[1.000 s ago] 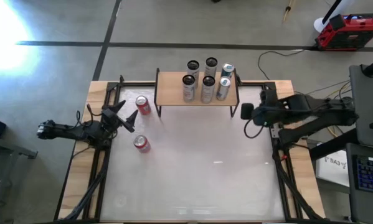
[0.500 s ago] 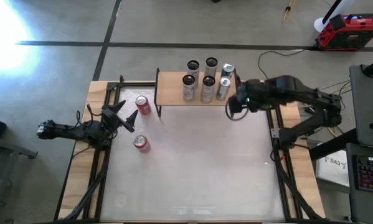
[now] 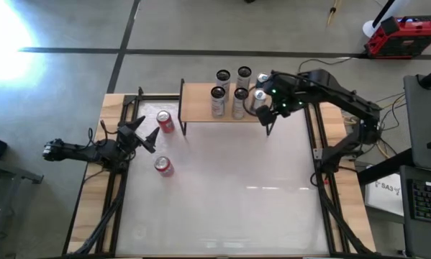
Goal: Place canned beverage on shelf
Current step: Adjust the blue soda can
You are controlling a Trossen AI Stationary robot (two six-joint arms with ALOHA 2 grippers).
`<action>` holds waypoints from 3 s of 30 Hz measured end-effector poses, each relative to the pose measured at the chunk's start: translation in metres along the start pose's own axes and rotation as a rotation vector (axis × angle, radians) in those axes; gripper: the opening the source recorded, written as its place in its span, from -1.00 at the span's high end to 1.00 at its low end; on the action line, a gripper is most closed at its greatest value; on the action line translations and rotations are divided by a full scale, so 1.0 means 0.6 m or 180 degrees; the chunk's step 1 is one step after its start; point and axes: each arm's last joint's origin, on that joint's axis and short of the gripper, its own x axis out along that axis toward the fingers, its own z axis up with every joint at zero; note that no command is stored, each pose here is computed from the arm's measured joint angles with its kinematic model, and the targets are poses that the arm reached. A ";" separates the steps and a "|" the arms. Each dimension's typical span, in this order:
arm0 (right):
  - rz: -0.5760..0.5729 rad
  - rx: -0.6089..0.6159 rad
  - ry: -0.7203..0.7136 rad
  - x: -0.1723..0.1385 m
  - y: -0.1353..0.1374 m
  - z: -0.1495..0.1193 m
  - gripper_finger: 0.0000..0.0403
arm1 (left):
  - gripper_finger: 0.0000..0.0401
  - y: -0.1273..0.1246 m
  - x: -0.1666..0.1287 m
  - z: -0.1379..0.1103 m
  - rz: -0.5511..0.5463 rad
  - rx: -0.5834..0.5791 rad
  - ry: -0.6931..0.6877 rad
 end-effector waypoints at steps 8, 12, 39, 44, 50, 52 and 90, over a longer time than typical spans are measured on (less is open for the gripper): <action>-0.0289 0.0357 -0.0172 0.025 -0.003 0.050 -0.84 | -0.99 0.000 0.000 0.000 -0.0002 0.0001 0.0000; -0.0480 0.0805 -0.0250 0.049 0.001 0.073 -0.84 | -0.99 0.000 0.000 0.000 -0.0002 0.0000 0.0000; -0.0614 0.2530 -0.0651 0.079 0.020 0.111 -0.84 | -0.99 0.000 0.000 0.000 -0.0001 0.0001 0.0000; -0.0665 0.2810 -0.0712 0.089 0.021 0.115 -0.84 | -0.99 0.000 0.000 0.000 -0.0002 0.0000 0.0000; -0.0771 0.3065 -0.0687 0.117 0.022 0.126 -0.83 | -0.99 0.000 0.000 0.000 -0.0002 0.0000 0.0000; -0.0803 0.3091 -0.0663 0.126 0.024 0.129 -0.82 | -0.99 0.000 0.000 0.000 -0.0001 0.0000 0.0000; -0.0808 0.2342 -0.0509 0.120 0.021 0.127 -0.46 | -0.99 0.000 0.000 0.000 -0.0002 0.0000 0.0000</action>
